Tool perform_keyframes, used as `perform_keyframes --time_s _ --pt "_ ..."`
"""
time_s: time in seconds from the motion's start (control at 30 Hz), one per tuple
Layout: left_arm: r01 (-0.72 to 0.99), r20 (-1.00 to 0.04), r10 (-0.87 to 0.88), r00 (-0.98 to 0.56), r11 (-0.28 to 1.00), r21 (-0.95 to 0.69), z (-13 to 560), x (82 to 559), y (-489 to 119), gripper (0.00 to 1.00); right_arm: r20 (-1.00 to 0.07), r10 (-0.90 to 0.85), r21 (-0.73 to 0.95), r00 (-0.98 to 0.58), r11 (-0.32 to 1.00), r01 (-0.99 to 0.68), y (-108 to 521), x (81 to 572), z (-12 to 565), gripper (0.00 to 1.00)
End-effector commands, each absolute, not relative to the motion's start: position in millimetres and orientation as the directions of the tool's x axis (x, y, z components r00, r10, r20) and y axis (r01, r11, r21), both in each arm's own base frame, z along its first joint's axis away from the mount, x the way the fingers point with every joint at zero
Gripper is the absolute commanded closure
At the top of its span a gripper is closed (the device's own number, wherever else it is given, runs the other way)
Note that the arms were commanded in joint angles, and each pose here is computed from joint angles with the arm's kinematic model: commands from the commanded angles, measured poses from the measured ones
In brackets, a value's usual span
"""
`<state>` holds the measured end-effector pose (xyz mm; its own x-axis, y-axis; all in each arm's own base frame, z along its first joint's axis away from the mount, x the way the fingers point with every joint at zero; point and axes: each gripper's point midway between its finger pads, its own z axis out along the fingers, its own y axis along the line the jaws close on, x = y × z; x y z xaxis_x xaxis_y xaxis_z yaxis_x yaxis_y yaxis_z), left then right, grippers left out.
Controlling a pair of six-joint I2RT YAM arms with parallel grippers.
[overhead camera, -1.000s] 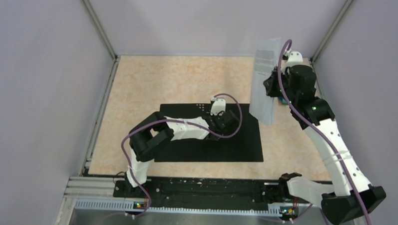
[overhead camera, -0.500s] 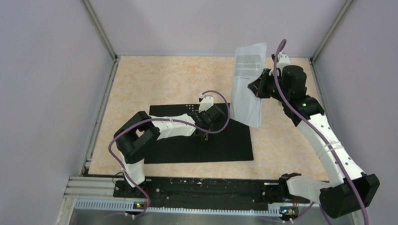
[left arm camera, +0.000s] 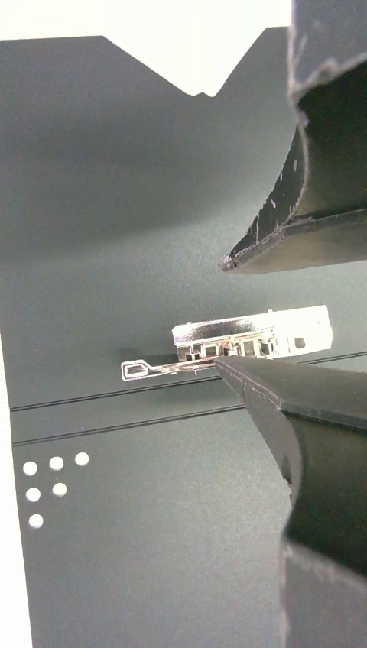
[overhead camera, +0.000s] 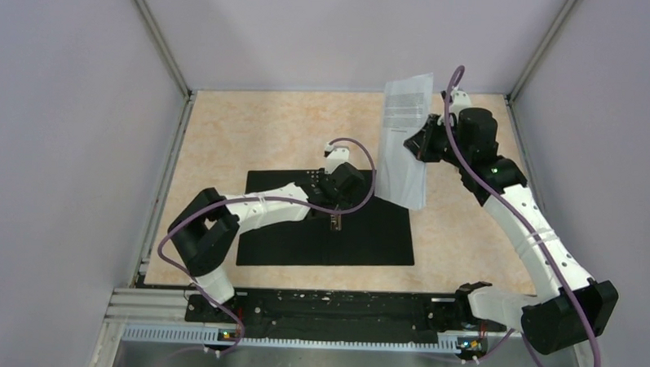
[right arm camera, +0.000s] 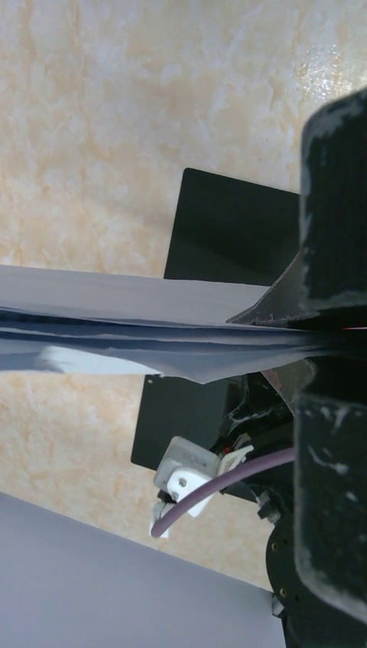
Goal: Put the files into the folder
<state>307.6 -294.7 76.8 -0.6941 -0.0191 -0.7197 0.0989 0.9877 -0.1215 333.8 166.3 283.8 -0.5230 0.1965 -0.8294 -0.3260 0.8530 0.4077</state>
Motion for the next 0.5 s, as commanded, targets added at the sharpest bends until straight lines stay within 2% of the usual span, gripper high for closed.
perform_keyframes --time_s 0.0,0.23,0.37,0.47 --pt "0.071 -0.751 -0.114 -0.650 0.975 -0.209 118.0 317.7 -288.3 0.51 -0.839 0.189 0.401 -0.511 0.850 -0.343 169.2 334.1 286.2 1.00" --pt "-0.127 -0.637 -0.321 -0.701 0.935 -0.332 85.6 312.6 -215.2 0.55 -0.807 0.123 0.428 -0.578 0.795 -0.429 217.9 315.5 272.0 1.00" --pt "-0.252 -0.587 -0.398 -0.705 0.914 -0.317 59.5 304.1 -184.1 0.60 -0.815 0.126 0.492 -0.565 0.665 -0.562 278.6 286.4 308.5 1.00" --pt "-0.362 -0.567 -0.455 -0.687 0.890 -0.276 44.4 300.3 -160.4 0.60 -0.783 0.164 0.580 -0.599 0.538 -0.611 304.1 266.6 321.7 1.00"
